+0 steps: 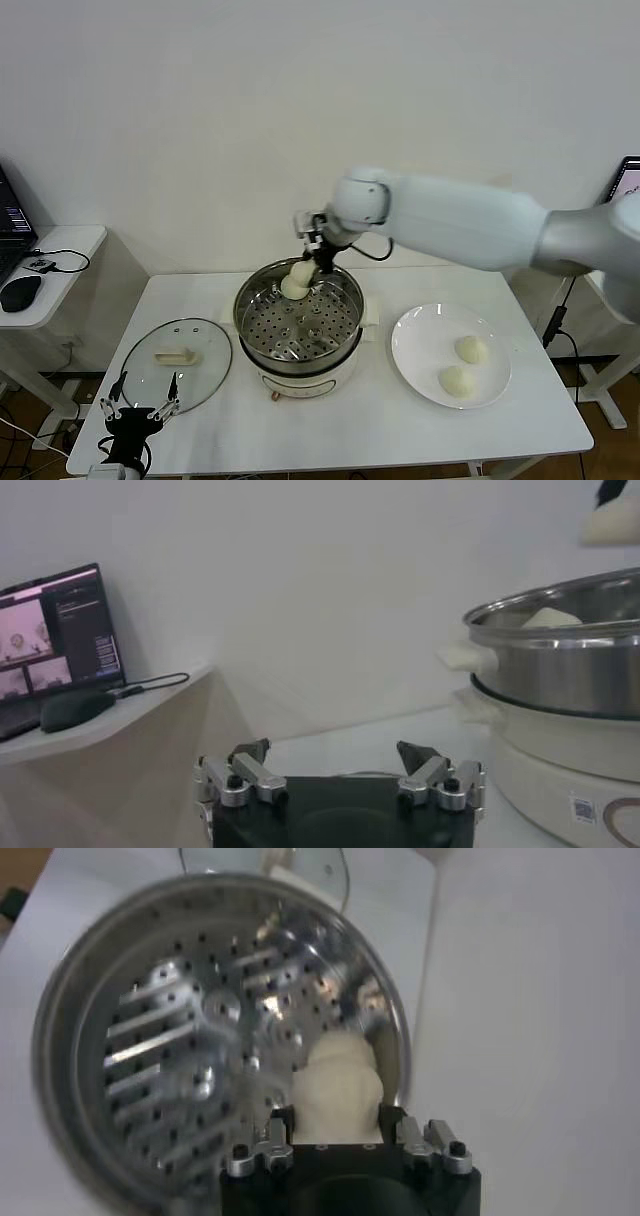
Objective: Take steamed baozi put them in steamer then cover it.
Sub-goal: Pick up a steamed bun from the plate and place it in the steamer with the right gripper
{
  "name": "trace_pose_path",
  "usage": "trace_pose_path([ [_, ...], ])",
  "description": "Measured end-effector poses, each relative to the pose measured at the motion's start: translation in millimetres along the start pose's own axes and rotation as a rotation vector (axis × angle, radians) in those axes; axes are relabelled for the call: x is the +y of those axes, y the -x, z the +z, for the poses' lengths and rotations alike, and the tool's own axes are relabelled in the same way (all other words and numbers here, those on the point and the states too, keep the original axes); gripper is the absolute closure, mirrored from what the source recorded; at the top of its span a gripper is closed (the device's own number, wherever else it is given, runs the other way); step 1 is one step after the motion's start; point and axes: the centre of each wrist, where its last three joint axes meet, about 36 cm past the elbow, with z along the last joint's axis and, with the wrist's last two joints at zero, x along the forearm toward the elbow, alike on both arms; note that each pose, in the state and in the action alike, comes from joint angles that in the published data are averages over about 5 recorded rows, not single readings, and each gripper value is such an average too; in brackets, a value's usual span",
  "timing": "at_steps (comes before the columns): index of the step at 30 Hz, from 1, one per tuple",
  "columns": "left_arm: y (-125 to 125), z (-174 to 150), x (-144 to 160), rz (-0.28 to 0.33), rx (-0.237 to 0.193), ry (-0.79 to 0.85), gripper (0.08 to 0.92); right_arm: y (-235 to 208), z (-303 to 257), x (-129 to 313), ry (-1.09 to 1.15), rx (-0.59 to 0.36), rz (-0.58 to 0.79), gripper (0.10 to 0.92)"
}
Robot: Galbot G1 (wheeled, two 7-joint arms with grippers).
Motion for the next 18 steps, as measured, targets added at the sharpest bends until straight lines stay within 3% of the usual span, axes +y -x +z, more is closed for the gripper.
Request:
trace_pose_path([
  [18, 3.0, 2.2, 1.7, -0.005, -0.004, 0.002, 0.177, 83.1, -59.6, 5.5, 0.052, 0.029, -0.072, 0.479],
])
